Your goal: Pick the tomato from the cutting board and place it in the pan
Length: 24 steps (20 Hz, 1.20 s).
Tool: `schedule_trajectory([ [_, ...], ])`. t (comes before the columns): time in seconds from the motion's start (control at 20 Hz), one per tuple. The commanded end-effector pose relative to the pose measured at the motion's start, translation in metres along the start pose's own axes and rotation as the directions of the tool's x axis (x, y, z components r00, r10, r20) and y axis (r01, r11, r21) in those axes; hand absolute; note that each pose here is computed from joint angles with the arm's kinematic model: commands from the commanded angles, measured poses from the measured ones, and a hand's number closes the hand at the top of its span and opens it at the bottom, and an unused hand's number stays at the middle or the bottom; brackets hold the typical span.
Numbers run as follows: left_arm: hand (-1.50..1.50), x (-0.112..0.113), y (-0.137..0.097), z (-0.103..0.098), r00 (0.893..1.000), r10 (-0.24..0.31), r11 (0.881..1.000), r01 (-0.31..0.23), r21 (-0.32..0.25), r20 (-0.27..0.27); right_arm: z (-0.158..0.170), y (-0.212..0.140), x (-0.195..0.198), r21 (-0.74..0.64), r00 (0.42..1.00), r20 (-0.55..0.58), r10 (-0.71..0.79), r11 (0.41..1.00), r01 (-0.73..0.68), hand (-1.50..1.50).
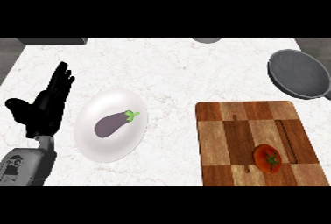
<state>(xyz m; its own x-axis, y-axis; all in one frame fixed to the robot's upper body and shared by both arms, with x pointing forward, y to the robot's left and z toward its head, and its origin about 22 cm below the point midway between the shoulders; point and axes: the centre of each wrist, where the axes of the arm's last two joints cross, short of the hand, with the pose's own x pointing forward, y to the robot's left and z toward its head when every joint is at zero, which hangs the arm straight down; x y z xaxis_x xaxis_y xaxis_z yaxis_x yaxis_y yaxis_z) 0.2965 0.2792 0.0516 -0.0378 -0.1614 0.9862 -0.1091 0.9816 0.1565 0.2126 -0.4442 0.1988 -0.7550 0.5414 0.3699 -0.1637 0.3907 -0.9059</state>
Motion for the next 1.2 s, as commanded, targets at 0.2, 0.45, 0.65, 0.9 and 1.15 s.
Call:
schedule_trajectory([
  [0.2, 0.0, 0.004, 0.002, -0.001, 1.0, 0.007, 1.0, -0.007, 0.003, 0.0, -0.012, 0.028, 0.028, 0.155, 0.983, 0.105, -0.15, 0.979, 0.133, -1.5],
  [0.45, 0.0, -0.009, 0.004, 0.009, 1.0, 0.001, 1.0, -0.001, -0.01, 0.005, -0.019, 0.051, 0.039, 0.204, 0.998, 0.011, -0.055, 0.978, 0.051, -1.5],
  [0.65, 0.0, -0.016, 0.022, 0.006, 1.0, 0.0, 1.0, 0.0, 0.024, 0.018, -0.014, 0.076, 0.047, 0.207, 0.997, -0.048, -0.061, 0.976, 0.07, -1.5],
  [0.9, 0.0, -0.007, -0.02, 0.005, 1.0, 0.007, 1.0, -0.007, -0.018, 0.004, 0.001, 0.073, 0.019, 0.17, 0.995, -0.1, -0.026, 0.984, 0.043, -1.5],
  [1.15, 0.0, 0.0, 0.007, -0.011, 1.0, 0.0, 1.0, 0.0, -0.003, 0.018, -0.031, 0.075, 0.027, 0.222, 0.99, -0.142, 0.006, 0.975, 0.026, -1.5],
])
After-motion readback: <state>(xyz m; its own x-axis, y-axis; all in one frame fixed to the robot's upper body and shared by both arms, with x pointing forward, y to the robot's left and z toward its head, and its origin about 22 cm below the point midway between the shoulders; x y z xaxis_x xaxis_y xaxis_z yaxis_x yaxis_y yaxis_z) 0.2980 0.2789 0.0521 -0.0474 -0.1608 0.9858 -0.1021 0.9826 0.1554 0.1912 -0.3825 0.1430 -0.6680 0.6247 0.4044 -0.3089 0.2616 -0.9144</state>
